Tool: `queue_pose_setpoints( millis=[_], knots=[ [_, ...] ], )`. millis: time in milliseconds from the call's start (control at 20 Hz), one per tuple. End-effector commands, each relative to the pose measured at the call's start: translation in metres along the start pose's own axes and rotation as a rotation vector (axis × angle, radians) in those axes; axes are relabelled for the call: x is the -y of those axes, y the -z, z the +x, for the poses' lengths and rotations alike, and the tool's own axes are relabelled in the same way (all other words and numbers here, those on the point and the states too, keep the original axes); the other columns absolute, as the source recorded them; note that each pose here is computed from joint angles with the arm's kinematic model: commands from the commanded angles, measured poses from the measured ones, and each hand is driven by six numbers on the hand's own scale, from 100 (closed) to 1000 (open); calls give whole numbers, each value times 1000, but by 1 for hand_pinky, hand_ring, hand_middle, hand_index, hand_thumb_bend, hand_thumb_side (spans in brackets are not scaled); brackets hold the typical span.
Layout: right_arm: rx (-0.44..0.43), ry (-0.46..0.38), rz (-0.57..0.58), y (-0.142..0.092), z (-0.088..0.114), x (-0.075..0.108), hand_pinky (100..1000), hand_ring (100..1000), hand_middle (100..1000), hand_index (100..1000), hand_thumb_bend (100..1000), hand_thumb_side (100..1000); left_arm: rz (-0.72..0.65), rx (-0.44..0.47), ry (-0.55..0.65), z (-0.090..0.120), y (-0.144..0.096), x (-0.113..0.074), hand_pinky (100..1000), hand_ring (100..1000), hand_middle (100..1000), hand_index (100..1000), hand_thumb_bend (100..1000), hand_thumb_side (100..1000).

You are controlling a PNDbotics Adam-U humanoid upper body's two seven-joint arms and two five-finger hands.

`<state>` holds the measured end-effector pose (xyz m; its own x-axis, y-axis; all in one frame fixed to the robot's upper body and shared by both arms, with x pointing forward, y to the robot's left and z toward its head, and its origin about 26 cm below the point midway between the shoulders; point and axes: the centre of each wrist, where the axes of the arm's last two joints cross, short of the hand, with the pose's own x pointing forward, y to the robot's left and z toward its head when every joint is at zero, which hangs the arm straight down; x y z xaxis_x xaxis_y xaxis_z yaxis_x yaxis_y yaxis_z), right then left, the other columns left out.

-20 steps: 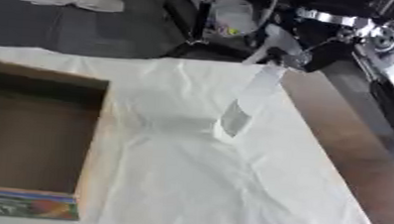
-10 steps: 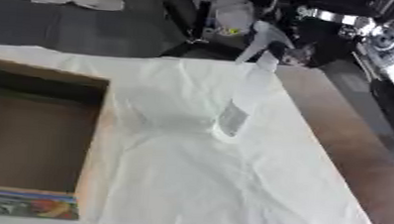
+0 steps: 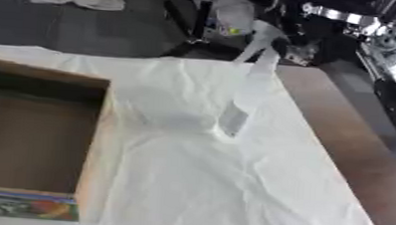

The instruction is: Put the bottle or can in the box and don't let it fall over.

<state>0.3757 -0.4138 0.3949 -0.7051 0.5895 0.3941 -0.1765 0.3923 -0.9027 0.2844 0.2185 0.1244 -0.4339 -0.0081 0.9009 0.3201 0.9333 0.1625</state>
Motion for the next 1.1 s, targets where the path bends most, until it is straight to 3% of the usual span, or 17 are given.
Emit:
queue_pose_setpoints(
  millis=[50,500,1100],
  knots=[
    [-21,-31,-26,-11,6,15,786,741,734,824,100,292,-14,17,6,4,2,1,868,828,774,802,172,869],
    [-29,-23,-20,-11,5,14,769,703,704,817,100,251,-26,13,8,4,1,2,869,829,775,802,172,871],
    [-16,18,-19,-8,6,13,693,560,623,748,100,248,-37,5,10,3,1,2,869,830,776,800,172,876]
  ],
)
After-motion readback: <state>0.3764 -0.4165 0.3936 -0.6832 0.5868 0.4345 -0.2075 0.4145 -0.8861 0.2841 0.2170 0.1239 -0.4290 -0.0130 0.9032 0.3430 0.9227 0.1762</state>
